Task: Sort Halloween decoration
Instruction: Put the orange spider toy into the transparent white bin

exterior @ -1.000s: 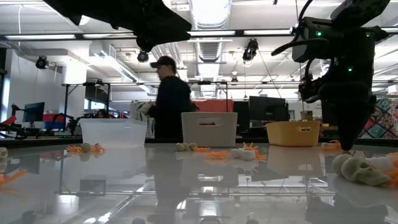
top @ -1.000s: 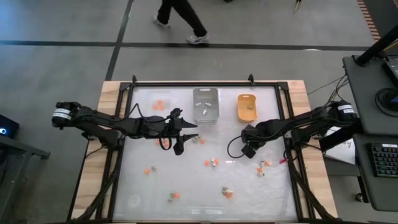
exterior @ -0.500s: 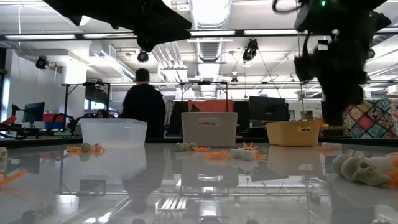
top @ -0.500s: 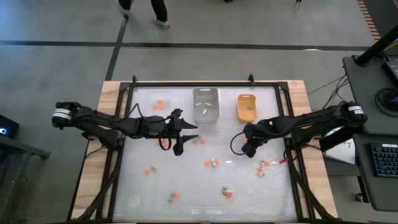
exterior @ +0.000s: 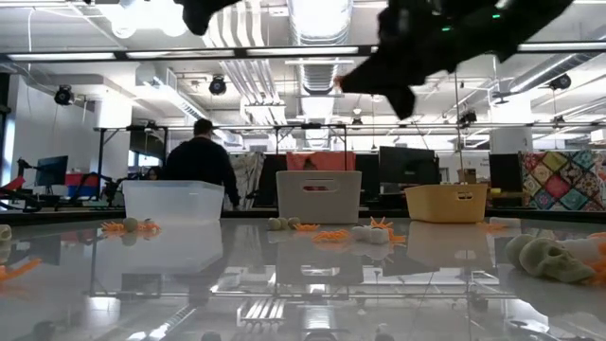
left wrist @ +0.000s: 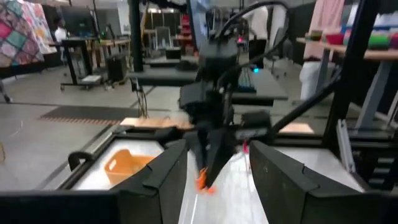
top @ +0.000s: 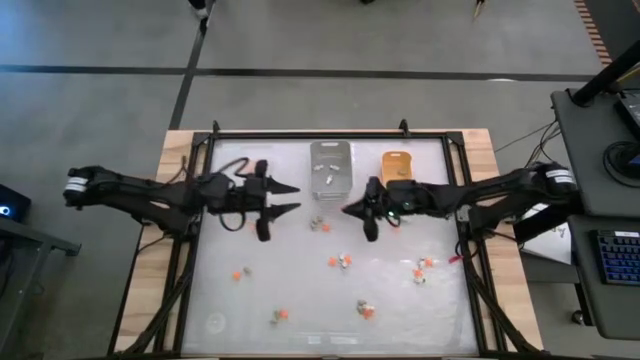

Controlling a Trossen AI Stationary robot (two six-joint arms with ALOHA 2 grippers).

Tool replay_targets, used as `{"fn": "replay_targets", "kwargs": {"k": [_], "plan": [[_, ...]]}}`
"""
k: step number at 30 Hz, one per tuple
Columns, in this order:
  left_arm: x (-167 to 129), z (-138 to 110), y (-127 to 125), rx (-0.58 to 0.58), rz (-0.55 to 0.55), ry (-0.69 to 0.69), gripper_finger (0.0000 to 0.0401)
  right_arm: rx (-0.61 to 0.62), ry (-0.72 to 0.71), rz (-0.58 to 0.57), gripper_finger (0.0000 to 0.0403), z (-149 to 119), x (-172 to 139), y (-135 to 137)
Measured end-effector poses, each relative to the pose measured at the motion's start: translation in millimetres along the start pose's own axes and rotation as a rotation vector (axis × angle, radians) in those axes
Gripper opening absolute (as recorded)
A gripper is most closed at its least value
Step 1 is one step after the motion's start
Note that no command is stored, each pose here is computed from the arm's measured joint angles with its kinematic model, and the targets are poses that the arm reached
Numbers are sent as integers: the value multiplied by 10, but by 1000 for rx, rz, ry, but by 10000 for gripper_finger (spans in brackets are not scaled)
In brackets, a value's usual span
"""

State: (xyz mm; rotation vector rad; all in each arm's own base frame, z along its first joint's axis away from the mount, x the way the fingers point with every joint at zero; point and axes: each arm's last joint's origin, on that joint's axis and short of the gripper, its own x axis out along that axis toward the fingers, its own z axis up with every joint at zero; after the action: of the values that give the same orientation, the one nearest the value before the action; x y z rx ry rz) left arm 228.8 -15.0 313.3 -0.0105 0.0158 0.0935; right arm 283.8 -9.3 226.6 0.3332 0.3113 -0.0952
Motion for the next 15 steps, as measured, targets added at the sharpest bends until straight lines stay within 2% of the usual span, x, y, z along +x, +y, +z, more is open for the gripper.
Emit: {"fn": "replay_targets", "kwargs": {"k": [6, 15], "plan": [[-230, 125, 41, -33, -1, -40, 158, -92, -18, -74, 9, 252, 411, -185], [-437, 188, 78, -88, -2, -48, 158, -141, -51, -154, 9, 587, 1119, -511]]}}
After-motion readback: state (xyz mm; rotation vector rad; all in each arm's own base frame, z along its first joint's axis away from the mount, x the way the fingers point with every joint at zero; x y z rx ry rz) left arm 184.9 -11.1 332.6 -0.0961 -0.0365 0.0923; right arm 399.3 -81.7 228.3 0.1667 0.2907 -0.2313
